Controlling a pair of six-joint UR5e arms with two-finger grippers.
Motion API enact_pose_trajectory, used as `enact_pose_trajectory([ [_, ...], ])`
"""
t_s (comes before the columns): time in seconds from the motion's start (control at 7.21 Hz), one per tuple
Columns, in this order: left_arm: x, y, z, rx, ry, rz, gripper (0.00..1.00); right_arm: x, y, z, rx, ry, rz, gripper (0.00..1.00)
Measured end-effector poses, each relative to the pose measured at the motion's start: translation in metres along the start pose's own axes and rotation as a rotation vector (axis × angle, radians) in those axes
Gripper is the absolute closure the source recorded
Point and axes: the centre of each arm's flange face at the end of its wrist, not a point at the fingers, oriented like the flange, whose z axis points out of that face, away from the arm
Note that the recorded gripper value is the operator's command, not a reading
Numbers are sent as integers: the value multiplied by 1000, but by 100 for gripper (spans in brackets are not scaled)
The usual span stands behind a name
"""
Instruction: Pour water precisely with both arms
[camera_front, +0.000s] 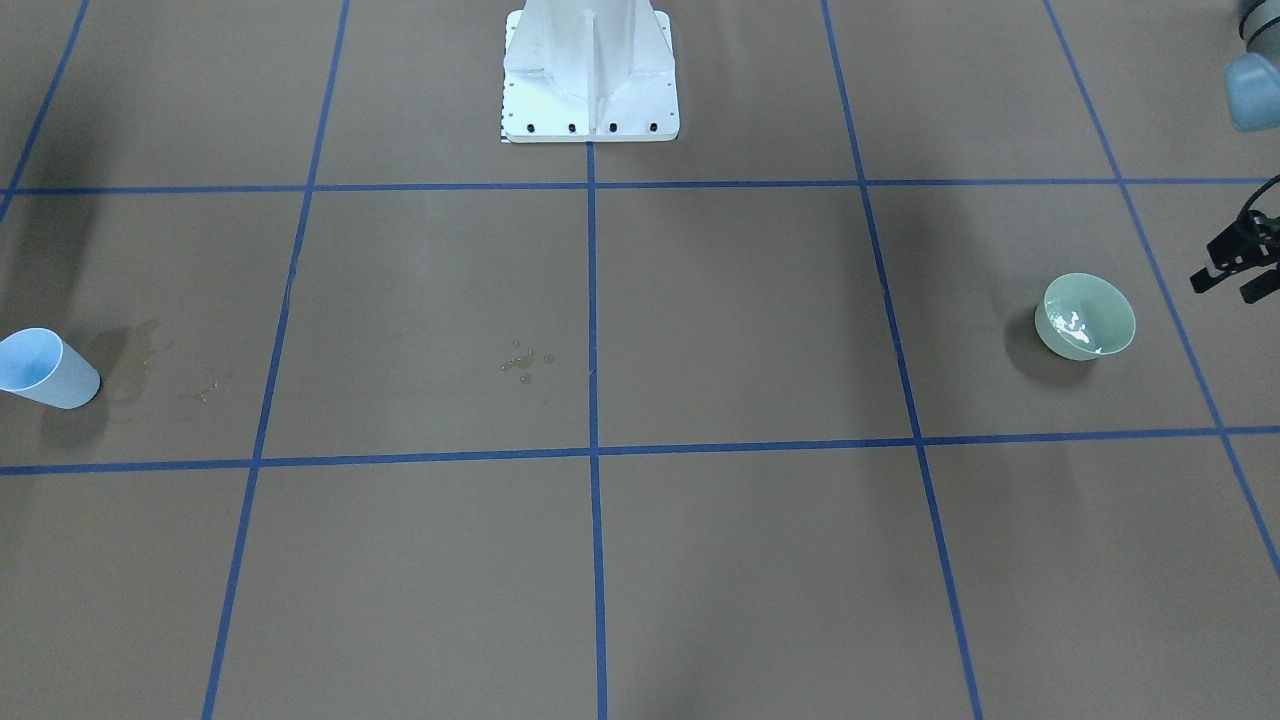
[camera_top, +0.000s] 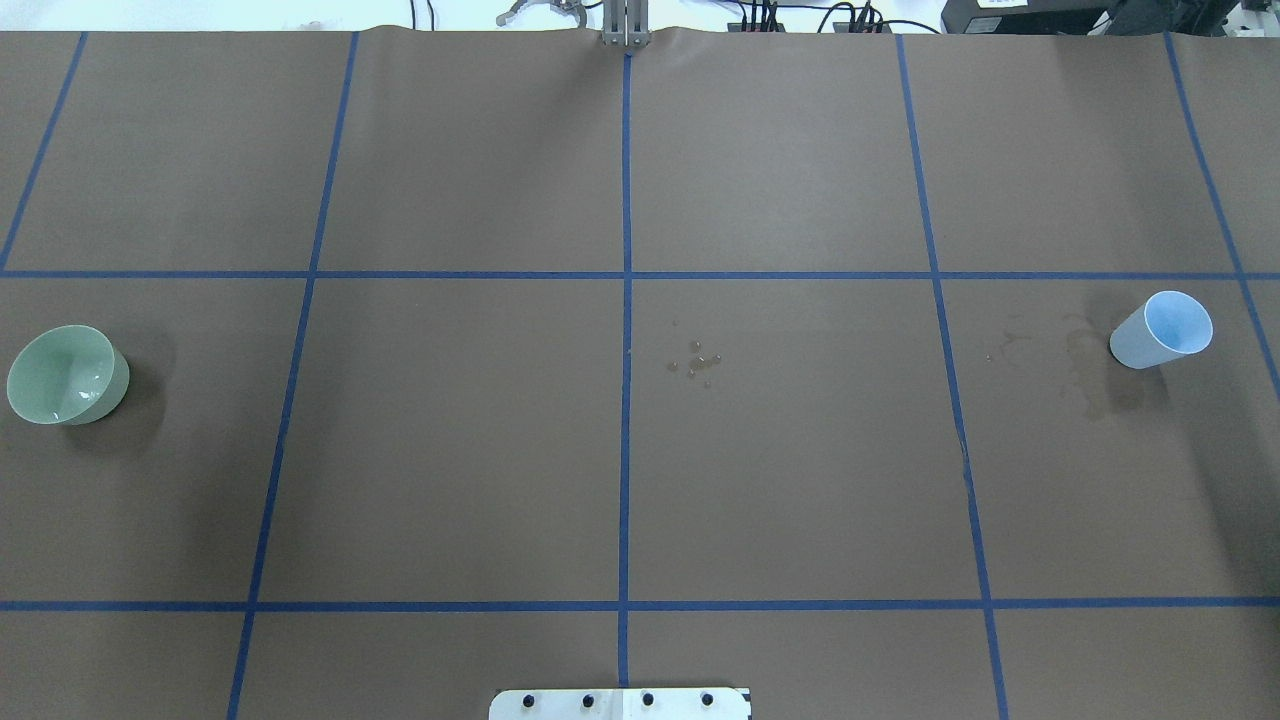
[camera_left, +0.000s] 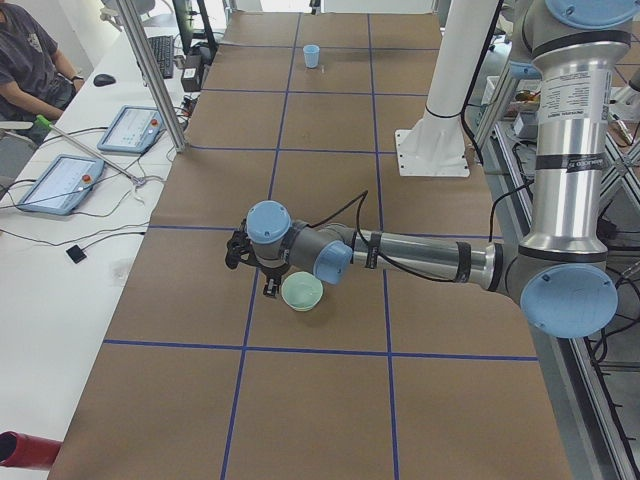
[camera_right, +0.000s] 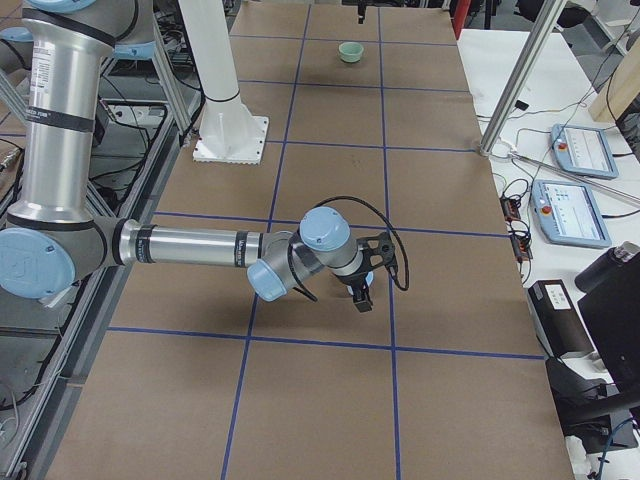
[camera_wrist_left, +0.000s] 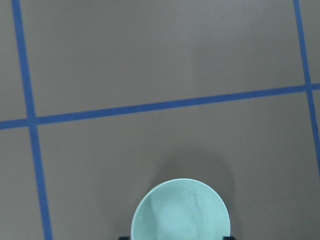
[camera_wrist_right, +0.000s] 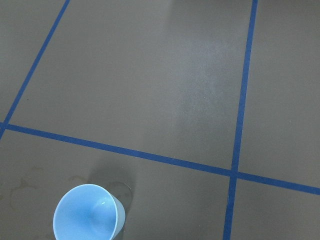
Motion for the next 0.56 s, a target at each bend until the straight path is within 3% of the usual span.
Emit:
enact_pose_trajectory([
  [0.14, -23, 2, -18, 2, -37, 26, 9, 2, 0, 2, -25, 8, 1, 0],
  [0.28, -46, 4, -35, -3, -89, 40, 1, 6, -3, 2, -55, 18, -13, 0],
  [0.56, -66, 5, -52, -41, -132, -6, 1, 15, -21, 0, -139, 44, -31, 0],
])
